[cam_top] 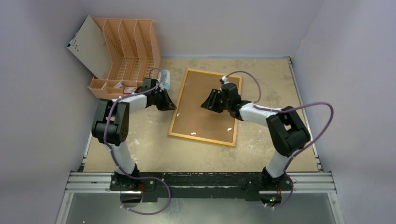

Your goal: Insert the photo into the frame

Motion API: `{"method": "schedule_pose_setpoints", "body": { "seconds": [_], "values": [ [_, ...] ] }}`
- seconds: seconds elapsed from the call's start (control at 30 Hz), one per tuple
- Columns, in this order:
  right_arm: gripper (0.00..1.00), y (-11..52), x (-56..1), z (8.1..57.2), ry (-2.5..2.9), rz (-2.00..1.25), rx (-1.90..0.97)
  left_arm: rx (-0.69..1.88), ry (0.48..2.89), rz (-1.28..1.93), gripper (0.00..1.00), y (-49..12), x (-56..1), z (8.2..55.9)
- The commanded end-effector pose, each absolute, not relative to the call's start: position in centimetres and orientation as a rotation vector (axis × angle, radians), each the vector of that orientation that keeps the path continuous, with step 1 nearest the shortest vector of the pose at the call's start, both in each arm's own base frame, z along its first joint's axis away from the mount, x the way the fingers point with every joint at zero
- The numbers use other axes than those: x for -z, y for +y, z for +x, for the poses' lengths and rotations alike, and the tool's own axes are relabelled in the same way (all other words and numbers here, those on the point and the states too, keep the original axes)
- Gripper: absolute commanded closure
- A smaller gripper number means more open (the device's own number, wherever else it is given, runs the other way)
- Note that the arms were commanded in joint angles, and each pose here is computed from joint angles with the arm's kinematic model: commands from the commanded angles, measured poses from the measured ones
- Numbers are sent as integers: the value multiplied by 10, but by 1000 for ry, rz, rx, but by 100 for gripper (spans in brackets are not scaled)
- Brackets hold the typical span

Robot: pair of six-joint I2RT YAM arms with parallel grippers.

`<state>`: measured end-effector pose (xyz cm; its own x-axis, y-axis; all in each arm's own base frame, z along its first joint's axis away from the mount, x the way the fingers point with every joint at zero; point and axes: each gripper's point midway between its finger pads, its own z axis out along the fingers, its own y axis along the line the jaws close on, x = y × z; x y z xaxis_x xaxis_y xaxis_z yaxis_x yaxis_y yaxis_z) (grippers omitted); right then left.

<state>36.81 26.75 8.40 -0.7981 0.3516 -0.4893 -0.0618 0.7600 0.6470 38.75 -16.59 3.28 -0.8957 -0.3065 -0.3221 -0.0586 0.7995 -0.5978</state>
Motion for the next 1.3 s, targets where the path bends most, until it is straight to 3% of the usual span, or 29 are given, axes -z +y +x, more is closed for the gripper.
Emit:
{"method": "schedule_pose_setpoints", "body": {
  "seconds": [0.0, 0.13, 0.3, 0.73, 1.27],
  "values": [
    [61, 329, -106, 357, 2286, 115, -1218, 876, 2711, -326, 95, -168, -11, 344],
    [71, 349, -96, 350, 2302, 143, -1325, 920, 2736, -340, 99, -172, -6, 330],
    [74, 372, -82, 344, 2346, 214, -1366, 946, 2758, -347, 100, -174, -2, 317],
    [59, 407, -55, 325, 2388, 276, -1367, 912, 2775, -339, 100, -170, -1, 308],
    [58, 419, -53, 344, 2284, 243, -1308, 886, 2788, -360, 100, -166, 3, 303]
  ]
}}
